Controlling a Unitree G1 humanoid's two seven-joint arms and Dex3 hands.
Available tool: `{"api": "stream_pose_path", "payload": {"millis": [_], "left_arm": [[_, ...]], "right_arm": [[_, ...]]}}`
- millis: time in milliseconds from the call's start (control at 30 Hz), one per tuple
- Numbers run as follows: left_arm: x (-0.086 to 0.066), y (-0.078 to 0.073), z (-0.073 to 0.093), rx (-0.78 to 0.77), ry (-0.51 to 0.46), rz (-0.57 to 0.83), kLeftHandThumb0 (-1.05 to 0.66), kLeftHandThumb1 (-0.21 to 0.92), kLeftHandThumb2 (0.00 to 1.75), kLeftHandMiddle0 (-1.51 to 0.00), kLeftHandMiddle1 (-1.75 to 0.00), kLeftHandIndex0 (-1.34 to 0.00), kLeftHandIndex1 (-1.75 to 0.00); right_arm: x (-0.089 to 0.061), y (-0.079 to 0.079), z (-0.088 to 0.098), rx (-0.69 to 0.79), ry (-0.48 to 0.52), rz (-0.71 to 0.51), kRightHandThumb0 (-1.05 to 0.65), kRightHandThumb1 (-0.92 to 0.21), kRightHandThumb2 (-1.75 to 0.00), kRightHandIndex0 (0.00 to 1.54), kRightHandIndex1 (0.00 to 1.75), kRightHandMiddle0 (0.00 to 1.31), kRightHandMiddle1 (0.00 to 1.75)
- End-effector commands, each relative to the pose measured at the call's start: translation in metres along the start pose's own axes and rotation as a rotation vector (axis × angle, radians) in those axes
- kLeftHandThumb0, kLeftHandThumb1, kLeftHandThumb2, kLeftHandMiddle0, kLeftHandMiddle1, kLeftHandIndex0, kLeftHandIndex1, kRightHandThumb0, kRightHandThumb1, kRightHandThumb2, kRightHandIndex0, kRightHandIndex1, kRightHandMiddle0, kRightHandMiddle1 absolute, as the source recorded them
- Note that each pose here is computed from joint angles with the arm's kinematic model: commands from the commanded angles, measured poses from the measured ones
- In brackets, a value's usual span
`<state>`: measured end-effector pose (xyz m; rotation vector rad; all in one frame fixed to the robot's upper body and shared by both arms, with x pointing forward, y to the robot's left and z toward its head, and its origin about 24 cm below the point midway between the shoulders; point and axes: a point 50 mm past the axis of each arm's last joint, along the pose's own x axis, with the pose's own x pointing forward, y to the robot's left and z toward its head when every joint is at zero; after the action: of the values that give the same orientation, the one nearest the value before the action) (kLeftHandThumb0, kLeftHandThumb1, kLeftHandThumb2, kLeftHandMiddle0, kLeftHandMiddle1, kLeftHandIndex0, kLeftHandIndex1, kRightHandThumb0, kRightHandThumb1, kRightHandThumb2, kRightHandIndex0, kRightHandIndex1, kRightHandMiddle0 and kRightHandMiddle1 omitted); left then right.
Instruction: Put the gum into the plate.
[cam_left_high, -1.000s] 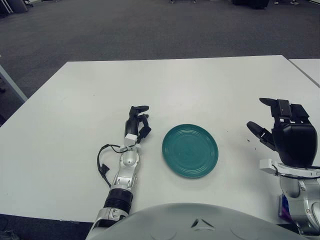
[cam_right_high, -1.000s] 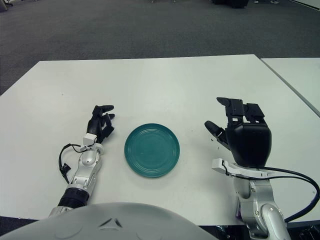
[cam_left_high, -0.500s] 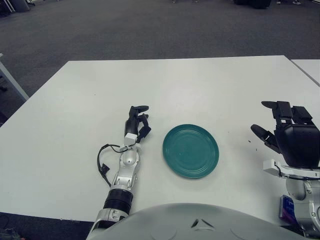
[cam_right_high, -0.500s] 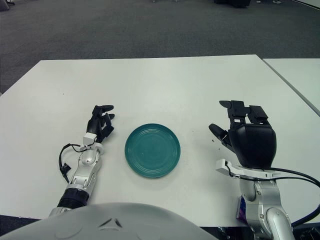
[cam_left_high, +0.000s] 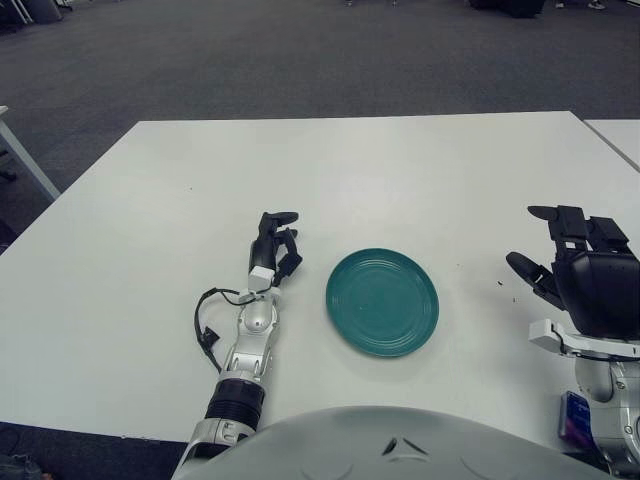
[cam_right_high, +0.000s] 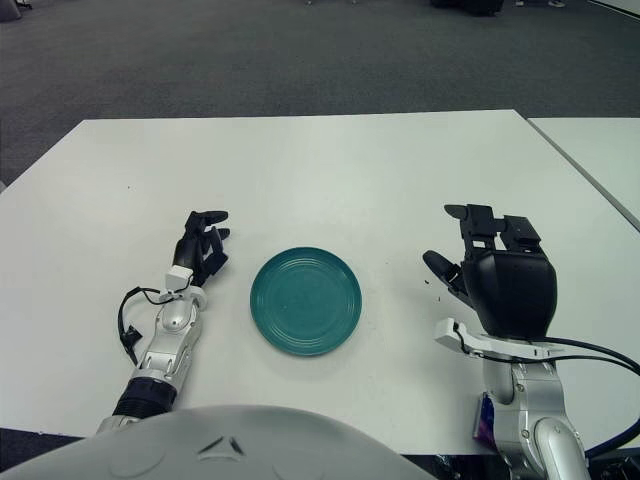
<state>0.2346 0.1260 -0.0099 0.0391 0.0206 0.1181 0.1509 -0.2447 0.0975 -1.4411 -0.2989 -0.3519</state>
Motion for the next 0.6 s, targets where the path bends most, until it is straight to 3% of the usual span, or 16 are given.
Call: {"api": "stream_pose_path", "payload": {"millis": [0,300,567], "left_arm": [[-0.009,0.008,-0.012,0.04,0.073,0.003,-0.72,0.92,1.0,-0.32,-1.15,-0.34,-1.27],[-0.008,0.01,-0.011,0.065,0.093,0.016,-0.72,0.92,1.0,-0.31,-1.14,-0.37,-1.25],[-0.007,0.011,-0.007,0.077,0.078,0.021,-0.73,0.92,1.0,-0.32,-1.08,-0.33,-1.21]], "right_arm": [[-0.073,0.031,-0.016,0.032,0.208,0.194,-0.76,-0.92,-0.46,0.38,0.71,0.0,0.99],[-0.082,0.065,-0.033,0.037,0.273,0.151,-0.76,-0.92,-0.46,0.34,0.69,0.0,0.96],[-0.077,0.085,-0.037,0.027,0.285,0.088,-0.75,-0.92,-0.45,0.35,0.64,0.0,0.96]]}}
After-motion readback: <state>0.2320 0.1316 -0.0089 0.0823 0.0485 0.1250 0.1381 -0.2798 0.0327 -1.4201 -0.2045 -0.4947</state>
